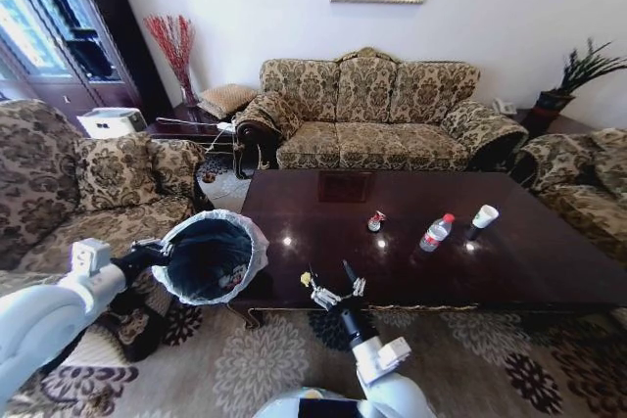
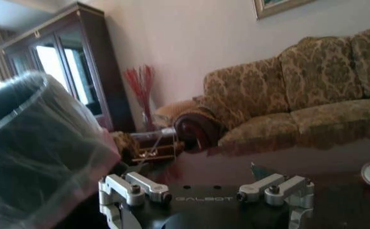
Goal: Move to the front of the table and place the trash on the table into the trash bin.
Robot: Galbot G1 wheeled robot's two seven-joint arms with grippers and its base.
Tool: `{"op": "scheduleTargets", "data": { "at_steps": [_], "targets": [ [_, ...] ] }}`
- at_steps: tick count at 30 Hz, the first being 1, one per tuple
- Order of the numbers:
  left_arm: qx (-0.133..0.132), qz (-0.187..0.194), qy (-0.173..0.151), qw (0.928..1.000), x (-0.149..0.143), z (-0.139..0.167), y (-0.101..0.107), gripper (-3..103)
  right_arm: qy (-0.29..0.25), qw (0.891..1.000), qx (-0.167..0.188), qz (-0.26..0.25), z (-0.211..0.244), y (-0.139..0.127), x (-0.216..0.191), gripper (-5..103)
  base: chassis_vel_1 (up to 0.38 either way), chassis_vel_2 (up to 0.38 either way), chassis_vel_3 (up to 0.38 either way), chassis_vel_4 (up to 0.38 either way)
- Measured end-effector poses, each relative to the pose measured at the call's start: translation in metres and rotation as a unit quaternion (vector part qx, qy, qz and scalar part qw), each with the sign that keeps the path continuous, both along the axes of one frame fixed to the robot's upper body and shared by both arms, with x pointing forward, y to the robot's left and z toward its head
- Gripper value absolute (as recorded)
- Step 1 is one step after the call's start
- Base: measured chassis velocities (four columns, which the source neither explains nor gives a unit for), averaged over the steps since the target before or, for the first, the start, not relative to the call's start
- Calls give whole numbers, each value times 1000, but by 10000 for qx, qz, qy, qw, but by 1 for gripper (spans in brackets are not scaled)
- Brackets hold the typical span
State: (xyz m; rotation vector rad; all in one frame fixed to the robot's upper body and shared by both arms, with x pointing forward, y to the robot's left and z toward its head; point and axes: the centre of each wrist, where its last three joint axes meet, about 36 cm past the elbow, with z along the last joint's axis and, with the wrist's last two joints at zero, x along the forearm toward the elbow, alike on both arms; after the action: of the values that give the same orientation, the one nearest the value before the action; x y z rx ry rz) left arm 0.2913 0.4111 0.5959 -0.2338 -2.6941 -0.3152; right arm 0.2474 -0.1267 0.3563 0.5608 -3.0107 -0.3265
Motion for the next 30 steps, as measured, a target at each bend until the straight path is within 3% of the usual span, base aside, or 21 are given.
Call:
{"op": "scheduleTargets", "data": {
  "at_steps": [1, 6, 12, 30],
  "targets": [
    [7, 4, -3, 10000, 0, 0, 0, 0, 39, 9998, -196, -81, -13, 2, 8, 100, 0, 0, 0, 0],
    [-7, 6, -14, 10000, -1, -1, 1, 0, 320, 9985, -420, -142, -39, 8, 23, 100, -39, 24, 21, -43],
    [-116, -21, -23, 9999, -5, -1, -3, 0, 549, 9974, -464, -44, -64, 9, 37, 100, 0, 0, 0, 0],
    [-97, -57, -6, 9999, -5, 0, -6, 0, 924, 9940, -552, 202, -103, 28, 55, 100, 0, 0, 0, 0]
  ]
}}
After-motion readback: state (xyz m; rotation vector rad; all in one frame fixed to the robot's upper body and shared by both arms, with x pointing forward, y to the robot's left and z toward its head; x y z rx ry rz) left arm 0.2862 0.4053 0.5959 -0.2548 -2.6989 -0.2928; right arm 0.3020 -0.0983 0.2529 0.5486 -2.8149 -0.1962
